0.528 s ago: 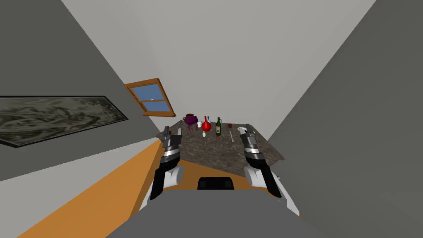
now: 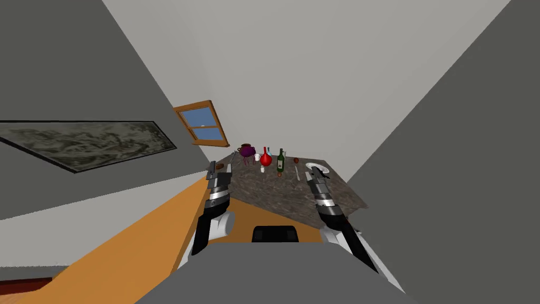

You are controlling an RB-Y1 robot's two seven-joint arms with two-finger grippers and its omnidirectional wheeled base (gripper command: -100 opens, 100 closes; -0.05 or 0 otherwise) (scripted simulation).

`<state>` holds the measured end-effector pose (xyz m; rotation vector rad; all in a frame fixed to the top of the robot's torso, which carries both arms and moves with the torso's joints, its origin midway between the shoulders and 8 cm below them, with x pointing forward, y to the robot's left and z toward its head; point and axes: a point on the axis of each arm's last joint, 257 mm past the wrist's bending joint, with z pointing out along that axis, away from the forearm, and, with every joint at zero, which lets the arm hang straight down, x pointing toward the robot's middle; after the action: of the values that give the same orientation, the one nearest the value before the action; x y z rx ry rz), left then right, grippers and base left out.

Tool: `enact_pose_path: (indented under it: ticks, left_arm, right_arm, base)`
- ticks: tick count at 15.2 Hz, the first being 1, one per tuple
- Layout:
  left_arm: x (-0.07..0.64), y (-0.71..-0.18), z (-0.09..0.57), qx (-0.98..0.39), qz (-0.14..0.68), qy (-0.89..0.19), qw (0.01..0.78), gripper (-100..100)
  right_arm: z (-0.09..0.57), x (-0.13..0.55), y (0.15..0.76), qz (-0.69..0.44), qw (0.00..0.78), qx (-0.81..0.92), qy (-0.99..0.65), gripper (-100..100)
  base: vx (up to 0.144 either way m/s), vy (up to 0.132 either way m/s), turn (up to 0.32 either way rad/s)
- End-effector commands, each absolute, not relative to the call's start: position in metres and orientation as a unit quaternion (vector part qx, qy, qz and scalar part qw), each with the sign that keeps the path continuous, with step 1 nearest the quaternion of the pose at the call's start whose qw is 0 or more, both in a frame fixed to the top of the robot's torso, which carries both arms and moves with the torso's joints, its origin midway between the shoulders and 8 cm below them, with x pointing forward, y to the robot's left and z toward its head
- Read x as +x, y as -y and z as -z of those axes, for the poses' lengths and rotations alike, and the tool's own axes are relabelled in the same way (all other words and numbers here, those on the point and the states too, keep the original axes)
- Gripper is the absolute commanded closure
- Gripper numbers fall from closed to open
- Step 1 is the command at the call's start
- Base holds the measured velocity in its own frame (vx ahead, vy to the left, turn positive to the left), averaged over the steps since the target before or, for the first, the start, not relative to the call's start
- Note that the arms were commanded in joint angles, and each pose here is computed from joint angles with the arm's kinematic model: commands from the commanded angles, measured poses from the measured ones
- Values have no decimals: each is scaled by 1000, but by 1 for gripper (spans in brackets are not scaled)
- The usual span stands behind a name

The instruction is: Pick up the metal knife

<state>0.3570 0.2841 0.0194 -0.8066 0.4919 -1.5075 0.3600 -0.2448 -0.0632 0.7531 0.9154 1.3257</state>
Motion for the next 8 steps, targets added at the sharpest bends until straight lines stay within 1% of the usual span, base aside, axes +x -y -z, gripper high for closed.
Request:
enact_pose_path:
  ticks: [1,4,8]
  left_arm:
    - [357,-284,-19,-352,658,-215,630,0]
    - [357,-284,-19,-352,658,-215,630,0]
    - [357,-284,-19,-352,658,-215,630,0]
  right_arm:
    - [83,351,244,-574,614,338,-424,-100]
    - [102,343,245,-567,598,350,-445,-100]
    - [142,322,245,-555,561,375,-487,-100]
  base:
    - [-52,-41,151]
    - [-47,-38,161]
    - [-52,-29,193]
